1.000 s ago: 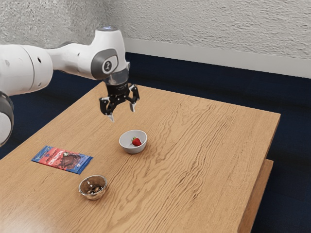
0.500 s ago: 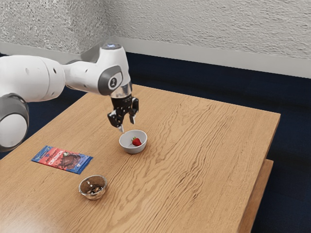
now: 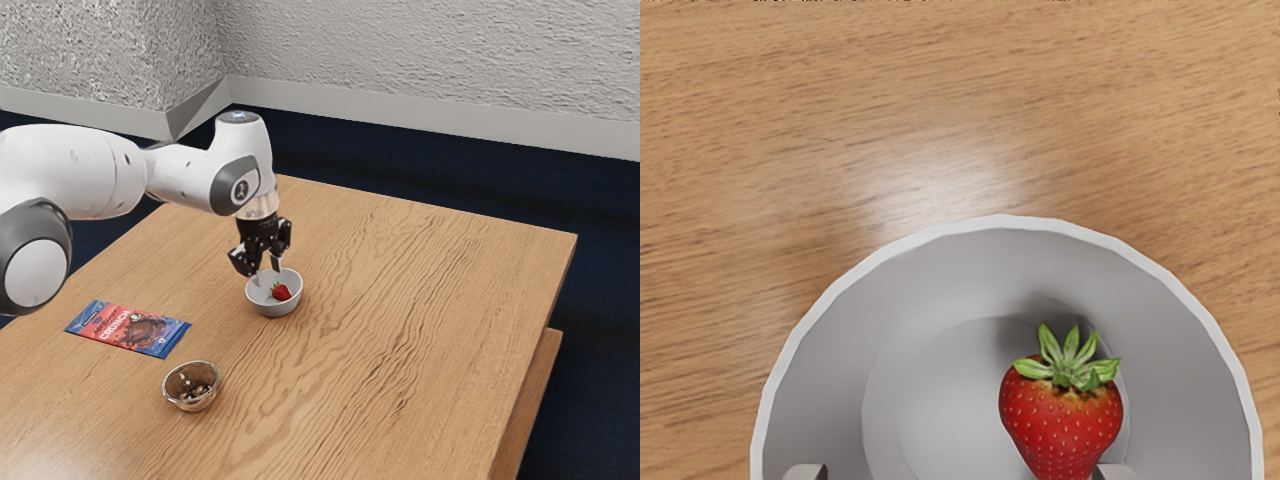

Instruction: Take strawberry from the bowl

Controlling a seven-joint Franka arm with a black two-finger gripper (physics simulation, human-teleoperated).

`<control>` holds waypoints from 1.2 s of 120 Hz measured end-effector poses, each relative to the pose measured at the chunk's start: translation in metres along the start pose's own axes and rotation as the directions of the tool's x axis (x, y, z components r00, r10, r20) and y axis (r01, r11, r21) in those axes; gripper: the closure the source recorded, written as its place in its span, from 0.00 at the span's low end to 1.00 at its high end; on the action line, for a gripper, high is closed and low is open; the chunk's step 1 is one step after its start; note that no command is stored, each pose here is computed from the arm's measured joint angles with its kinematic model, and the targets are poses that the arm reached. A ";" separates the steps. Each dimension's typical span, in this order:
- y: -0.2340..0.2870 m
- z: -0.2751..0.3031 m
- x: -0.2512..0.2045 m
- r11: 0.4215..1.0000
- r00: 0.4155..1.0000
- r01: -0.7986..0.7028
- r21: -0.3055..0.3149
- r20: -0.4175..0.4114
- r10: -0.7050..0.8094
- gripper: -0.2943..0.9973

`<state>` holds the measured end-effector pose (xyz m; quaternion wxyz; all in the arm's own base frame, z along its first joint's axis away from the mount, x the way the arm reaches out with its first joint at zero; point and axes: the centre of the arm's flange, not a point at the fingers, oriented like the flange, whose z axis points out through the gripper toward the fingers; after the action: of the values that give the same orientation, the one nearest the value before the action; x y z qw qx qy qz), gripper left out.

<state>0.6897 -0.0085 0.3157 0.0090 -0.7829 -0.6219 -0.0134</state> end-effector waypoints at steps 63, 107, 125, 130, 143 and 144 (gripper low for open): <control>0.008 0.031 -0.001 0.999 0.999 -0.036 -0.014 -0.005 0.035 0.53; 0.009 0.045 -0.002 0.999 0.999 -0.049 -0.013 -0.006 0.049 0.53; 0.010 0.048 -0.002 0.999 0.999 -0.052 -0.013 -0.006 0.052 0.53; 0.010 0.048 -0.002 0.999 0.999 -0.052 -0.014 -0.006 0.052 0.53; 0.009 0.049 0.000 0.999 0.999 -0.050 -0.014 -0.004 0.050 0.53; 0.009 0.049 0.000 0.999 0.999 -0.050 -0.014 -0.004 0.050 0.53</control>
<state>0.6992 -0.0094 0.2667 0.0050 -0.7982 -0.6020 -0.0191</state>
